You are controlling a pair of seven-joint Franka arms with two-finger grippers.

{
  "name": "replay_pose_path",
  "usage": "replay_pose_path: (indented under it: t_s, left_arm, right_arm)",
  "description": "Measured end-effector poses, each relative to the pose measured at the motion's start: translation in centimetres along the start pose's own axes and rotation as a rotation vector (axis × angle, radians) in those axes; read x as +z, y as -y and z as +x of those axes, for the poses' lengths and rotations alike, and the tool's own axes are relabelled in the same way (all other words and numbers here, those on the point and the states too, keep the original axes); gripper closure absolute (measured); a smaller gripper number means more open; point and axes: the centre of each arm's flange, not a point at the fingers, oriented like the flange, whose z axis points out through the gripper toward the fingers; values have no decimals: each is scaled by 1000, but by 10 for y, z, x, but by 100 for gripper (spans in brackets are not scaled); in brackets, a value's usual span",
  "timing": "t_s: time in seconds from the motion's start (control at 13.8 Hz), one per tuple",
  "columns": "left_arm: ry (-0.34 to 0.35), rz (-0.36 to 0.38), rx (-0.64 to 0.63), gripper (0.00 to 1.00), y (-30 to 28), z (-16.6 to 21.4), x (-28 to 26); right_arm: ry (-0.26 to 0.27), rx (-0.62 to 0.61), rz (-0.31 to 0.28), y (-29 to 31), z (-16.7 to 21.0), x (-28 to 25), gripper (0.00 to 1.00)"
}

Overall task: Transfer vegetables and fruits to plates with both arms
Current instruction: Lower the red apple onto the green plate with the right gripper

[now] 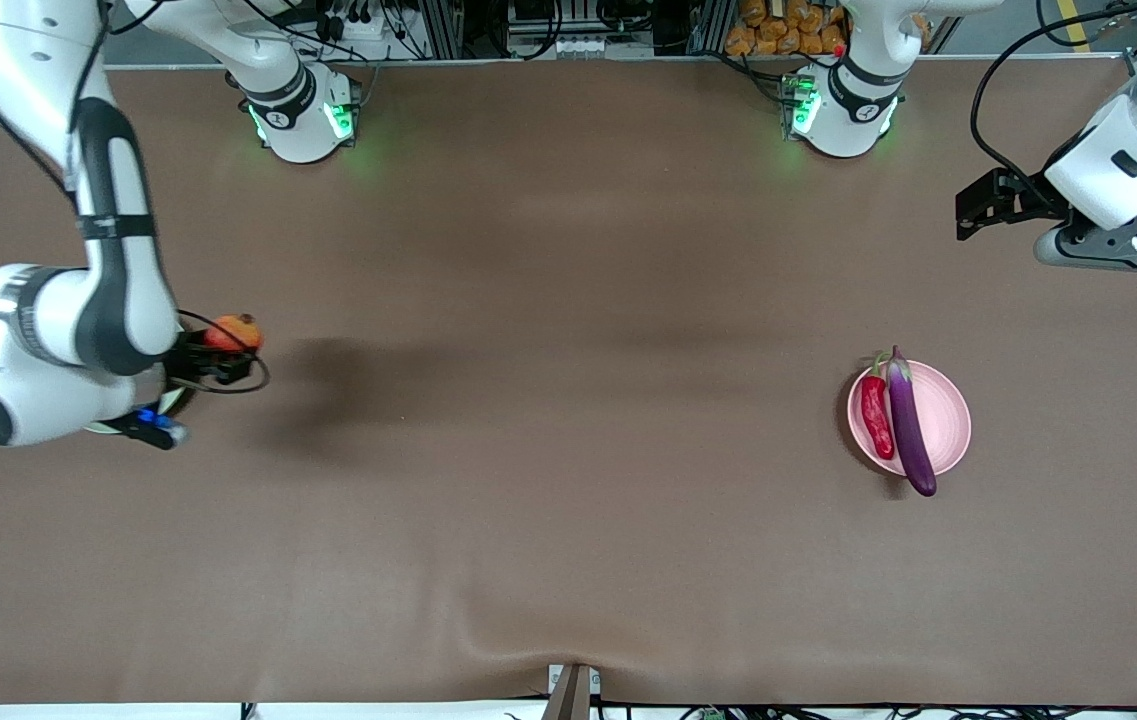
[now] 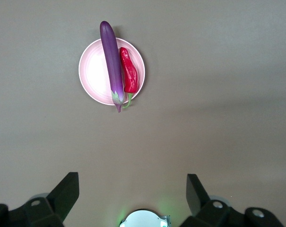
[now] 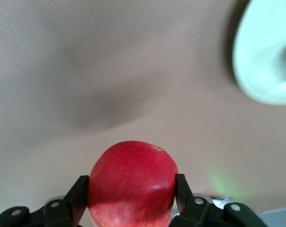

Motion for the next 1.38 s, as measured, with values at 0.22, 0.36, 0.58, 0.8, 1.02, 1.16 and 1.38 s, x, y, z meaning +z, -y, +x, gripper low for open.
replay_pose_path:
  t_s: [0.22,0.36,0.58,0.8,1.02,1.16,1.38]
  left_arm:
    - [0,29,-7,0,5,0,1]
    - [0,34,-9,0,7,0,1]
    - [-15,33,-9,0,7,0,-5]
    - [-26,33,-9,0,7,-1,-11]
    - [-29,33,-9,0,6,0,-11]
    - [-33,33,-6,0,5,0,-11]
    - [-37,30,3,0,0,0,-12]
  right_arm:
    - [-31,-127,23,-73,24,6,22]
    - [-51,-172,32,-110,41,17,22]
    - [-74,-207,0,-134,63,37,22]
    - [-85,-244,-19,-147,76,50,22]
    - [-86,-260,-21,-147,77,43,1]
    - [-63,-281,-14,-136,70,19,0]
    - [-78,-354,-23,-94,51,-49,0]
